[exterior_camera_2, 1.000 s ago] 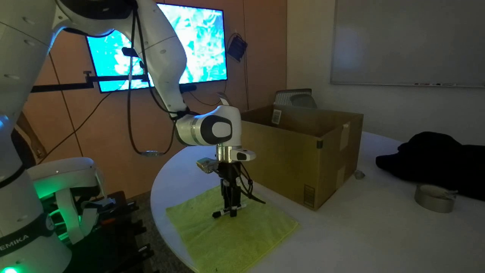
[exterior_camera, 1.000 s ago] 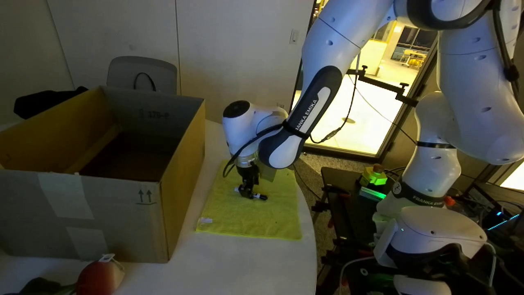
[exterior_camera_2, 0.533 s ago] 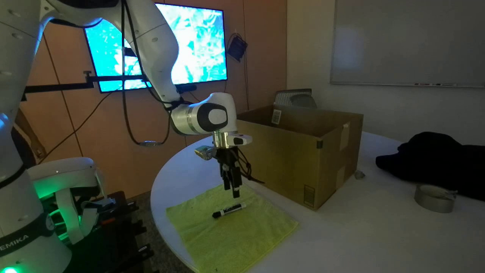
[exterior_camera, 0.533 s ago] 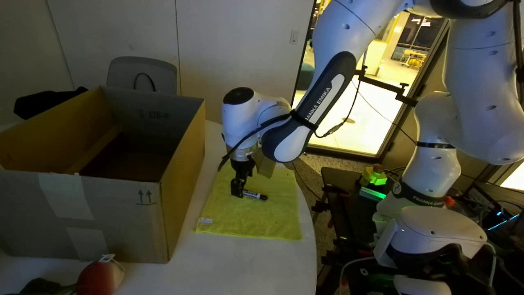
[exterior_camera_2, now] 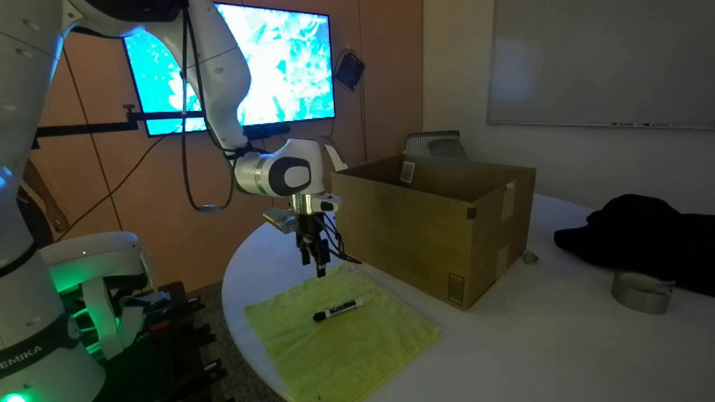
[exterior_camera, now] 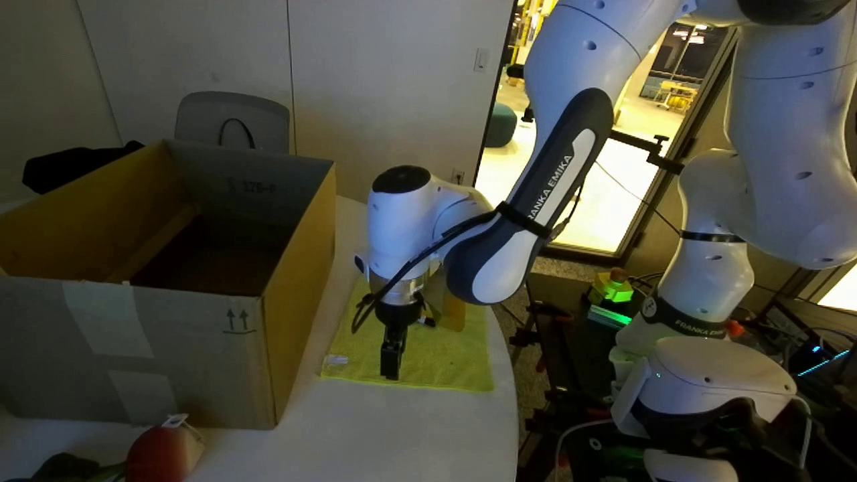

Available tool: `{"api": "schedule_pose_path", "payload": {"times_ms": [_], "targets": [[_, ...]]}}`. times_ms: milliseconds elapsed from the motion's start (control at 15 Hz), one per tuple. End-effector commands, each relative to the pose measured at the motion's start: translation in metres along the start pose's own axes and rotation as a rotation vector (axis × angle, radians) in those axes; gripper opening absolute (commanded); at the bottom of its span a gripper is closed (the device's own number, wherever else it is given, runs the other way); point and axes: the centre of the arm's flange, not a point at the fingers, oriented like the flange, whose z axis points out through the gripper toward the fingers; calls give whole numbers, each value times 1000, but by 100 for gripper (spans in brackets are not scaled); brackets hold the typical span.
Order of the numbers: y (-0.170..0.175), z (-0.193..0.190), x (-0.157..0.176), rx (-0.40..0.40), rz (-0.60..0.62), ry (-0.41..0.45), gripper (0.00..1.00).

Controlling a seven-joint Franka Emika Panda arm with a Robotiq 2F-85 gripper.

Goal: Place the black marker on the towel, fold the towel from left to right and right to left then place it inside the brown box

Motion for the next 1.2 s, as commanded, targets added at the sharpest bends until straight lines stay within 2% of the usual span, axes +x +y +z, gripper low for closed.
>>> {"api": "schedule_pose_path", "payload": {"times_ms": [0,600,667,733,1133], "targets": [[-11,15,5,45,-50,-3,100],[-5,51,11,82,-63,-45,100],[-5,51,10,84,-71,-51,83],[-4,50,10,86,-75,-52,73],[-7,38,10,97,-115,-59,28]]}}
